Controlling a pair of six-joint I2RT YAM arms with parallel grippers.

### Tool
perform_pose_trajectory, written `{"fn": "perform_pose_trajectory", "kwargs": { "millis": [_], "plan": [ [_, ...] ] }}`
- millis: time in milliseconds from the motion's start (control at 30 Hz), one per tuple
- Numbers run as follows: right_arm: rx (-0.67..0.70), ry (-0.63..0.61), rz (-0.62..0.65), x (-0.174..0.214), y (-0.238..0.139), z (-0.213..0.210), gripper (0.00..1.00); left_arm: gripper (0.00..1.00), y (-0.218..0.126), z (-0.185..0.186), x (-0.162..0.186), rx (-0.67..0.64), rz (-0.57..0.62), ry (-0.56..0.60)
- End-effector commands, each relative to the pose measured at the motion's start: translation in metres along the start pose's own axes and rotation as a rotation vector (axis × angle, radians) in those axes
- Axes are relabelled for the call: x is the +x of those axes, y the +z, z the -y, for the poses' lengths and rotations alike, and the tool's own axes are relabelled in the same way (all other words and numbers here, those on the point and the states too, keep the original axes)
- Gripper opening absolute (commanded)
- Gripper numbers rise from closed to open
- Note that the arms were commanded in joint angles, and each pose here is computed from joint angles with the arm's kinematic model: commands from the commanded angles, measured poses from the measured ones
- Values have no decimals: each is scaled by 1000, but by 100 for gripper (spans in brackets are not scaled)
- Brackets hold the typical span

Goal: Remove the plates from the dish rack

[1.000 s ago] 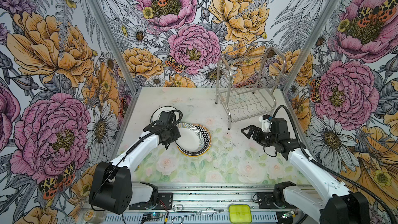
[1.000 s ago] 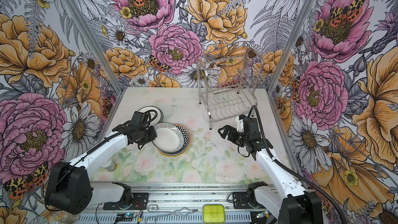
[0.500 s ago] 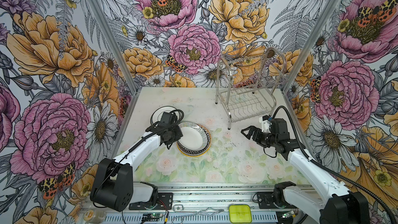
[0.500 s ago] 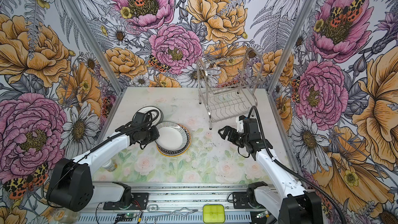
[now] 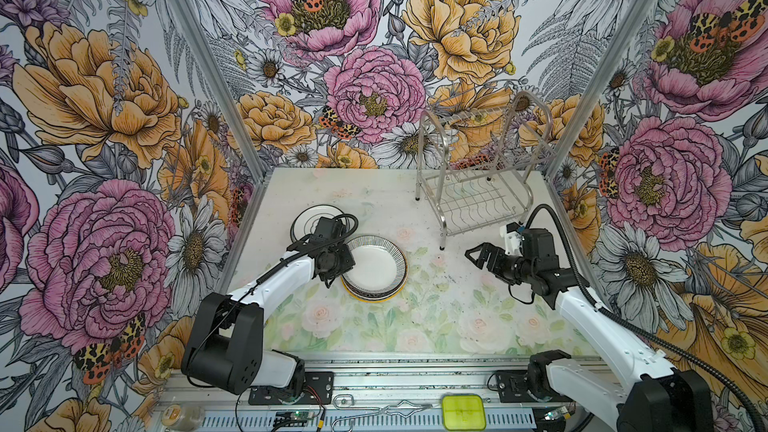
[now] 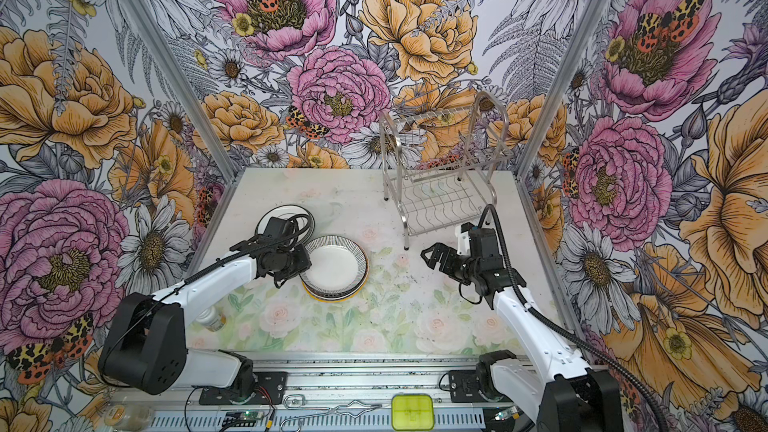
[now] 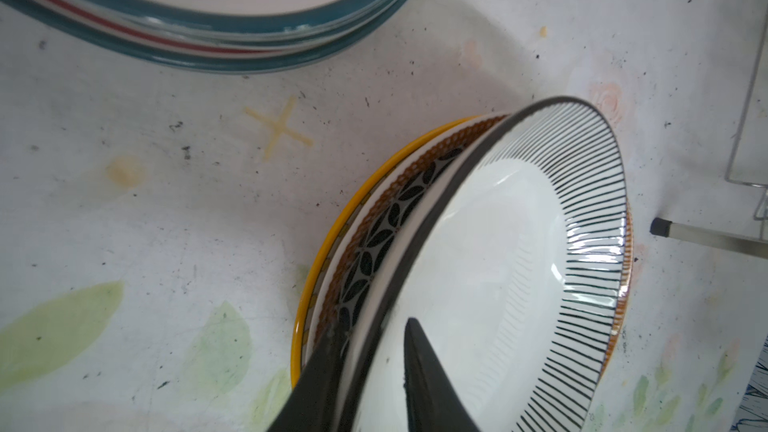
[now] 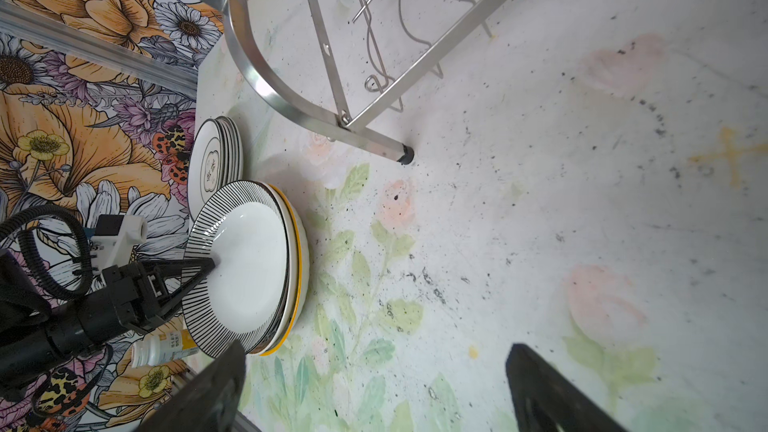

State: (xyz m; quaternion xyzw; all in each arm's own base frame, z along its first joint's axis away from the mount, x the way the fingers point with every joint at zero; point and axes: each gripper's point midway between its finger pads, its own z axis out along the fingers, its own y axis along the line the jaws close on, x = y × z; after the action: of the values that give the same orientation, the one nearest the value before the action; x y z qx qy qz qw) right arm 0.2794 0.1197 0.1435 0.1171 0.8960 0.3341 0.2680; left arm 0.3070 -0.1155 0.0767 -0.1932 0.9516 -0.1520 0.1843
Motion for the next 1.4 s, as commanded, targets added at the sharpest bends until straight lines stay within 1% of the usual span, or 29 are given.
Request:
{"fn": "perform_pose_trajectory", "kwargs": {
  "millis": [0,100,167,267,533,700,767,800,833,933,967,1000,1033,1200,1300,1367],
  "plan": [
    [-3,-22,23,-6,-4,-3,99,31,-2,10,-4,39,17,15],
    [-2,-21,23,-7,-4,-3,99,39,-2,7,-4,25,16,14],
    [0,-21,19,-6,-3,-2,99,40,-1,6,-3,19,14,15],
    [2,-19,20,-7,-2,-1,99,43,-2,5,-2,11,12,17],
    [16,-14,14,-6,0,2,99,50,-8,-11,-3,-80,20,24],
    [29,-14,27,-9,0,4,99,53,-15,-16,-3,-101,34,22],
    [37,-23,41,-12,-2,4,99,55,-21,-19,-6,-111,54,19],
    [47,-25,53,-16,-4,5,99,60,-26,-19,-8,-109,70,21],
    [61,-27,71,-20,-6,6,99,65,-32,-20,-11,-106,88,19],
    [120,-31,147,-36,-16,14,99,74,-52,-23,-23,-91,152,15],
    [146,-33,179,-43,-21,17,99,83,-58,-25,-27,-85,170,13],
    [176,-32,218,-52,-28,21,99,93,-66,-28,-32,-80,194,8],
    [202,-42,255,-60,-35,23,99,99,-74,-30,-38,-71,219,2],
    [391,-65,461,-104,-81,40,99,99,-104,-43,-61,-44,303,-44],
    [524,-55,608,-129,-118,50,99,99,-117,-46,-74,-39,348,-58],
    [589,-62,684,-142,-140,51,99,99,-125,-47,-84,-53,378,-56]
  ]
}}
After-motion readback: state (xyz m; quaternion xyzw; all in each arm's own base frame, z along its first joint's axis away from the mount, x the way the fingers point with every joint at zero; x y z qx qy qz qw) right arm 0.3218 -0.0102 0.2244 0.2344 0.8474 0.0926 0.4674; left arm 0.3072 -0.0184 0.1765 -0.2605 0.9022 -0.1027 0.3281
